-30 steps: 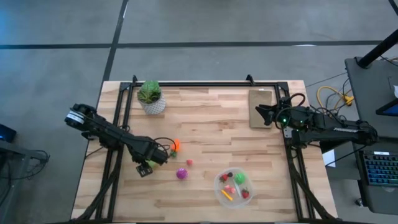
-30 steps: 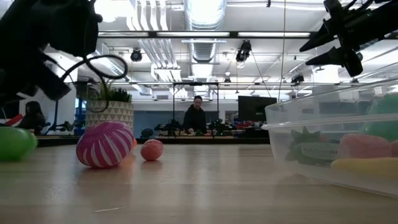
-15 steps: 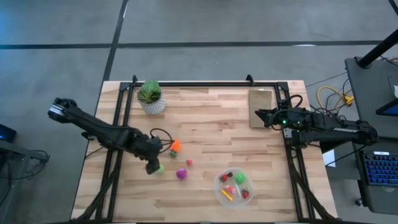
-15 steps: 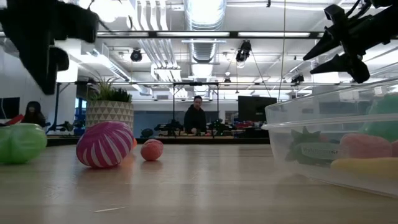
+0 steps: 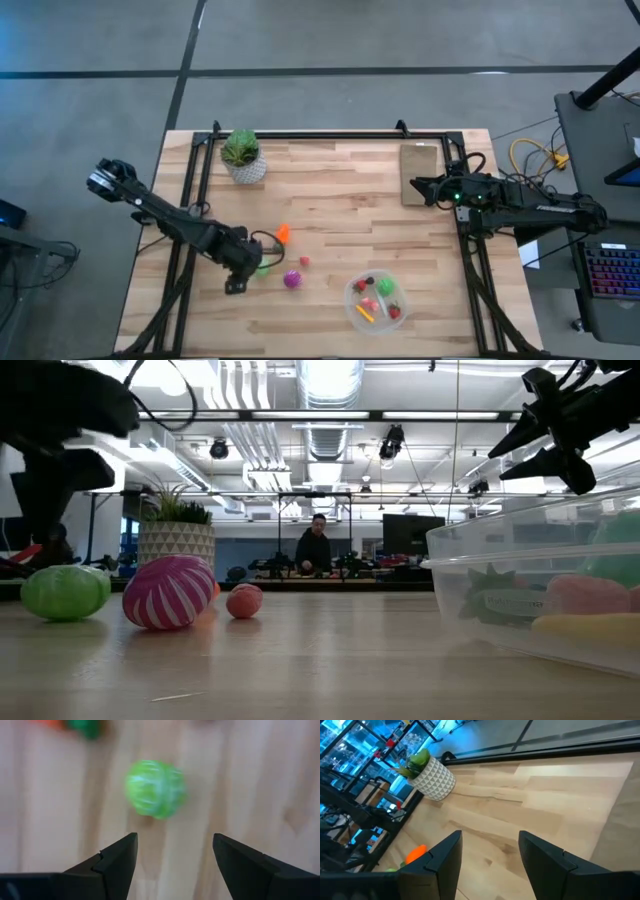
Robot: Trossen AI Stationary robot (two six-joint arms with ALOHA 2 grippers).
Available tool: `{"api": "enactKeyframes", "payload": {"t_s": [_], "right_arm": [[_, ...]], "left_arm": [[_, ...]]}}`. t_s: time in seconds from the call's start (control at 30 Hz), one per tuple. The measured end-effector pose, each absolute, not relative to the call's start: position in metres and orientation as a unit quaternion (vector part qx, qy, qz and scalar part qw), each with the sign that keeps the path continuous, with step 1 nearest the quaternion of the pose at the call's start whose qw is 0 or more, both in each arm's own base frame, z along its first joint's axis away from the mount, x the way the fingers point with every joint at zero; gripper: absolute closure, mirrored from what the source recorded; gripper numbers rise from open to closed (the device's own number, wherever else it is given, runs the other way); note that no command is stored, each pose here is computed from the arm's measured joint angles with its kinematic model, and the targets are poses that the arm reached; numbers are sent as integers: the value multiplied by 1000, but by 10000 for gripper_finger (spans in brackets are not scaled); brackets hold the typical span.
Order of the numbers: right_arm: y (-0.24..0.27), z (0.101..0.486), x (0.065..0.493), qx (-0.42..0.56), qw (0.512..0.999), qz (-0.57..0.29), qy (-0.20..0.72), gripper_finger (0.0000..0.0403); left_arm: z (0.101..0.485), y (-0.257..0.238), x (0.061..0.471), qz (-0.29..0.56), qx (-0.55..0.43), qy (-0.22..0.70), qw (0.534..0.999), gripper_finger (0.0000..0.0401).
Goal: Pick and placing Produce into tupperware
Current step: Put the cabbage into the transparent bin
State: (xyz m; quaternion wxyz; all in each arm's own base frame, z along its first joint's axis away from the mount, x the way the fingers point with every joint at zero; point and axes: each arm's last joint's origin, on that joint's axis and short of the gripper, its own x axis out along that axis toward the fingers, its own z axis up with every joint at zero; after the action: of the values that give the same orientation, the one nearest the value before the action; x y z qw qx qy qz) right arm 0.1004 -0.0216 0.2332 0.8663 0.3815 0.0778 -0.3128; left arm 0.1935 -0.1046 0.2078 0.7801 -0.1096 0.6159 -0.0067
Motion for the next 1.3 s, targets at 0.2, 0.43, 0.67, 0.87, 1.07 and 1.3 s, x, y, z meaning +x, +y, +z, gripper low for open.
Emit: {"api": "enactKeyframes", "payload": {"t_s": [0.2, 0.43, 0.67, 0.87, 1.07, 1.3], "right_arm": [[-22, 233, 100, 384, 865, -313, 78, 216], [-21, 231, 100, 389, 862, -312, 92, 216], [-20, 228, 99, 392, 862, -302, 114, 216], [-20, 228, 99, 394, 861, -302, 113, 216], [-20, 228, 99, 394, 861, -302, 113, 216], [-20, 228, 99, 394, 861, -302, 113, 216]], "left_arm": [[205, -106, 199, 69, -171, 594, 783, 156], [204, -108, 205, 49, -128, 568, 812, 156], [195, -114, 214, 43, -125, 566, 814, 156], [184, -116, 219, 53, -115, 579, 805, 156], [177, -117, 222, 61, -108, 588, 799, 156], [171, -119, 225, 62, -95, 588, 801, 156]]}}
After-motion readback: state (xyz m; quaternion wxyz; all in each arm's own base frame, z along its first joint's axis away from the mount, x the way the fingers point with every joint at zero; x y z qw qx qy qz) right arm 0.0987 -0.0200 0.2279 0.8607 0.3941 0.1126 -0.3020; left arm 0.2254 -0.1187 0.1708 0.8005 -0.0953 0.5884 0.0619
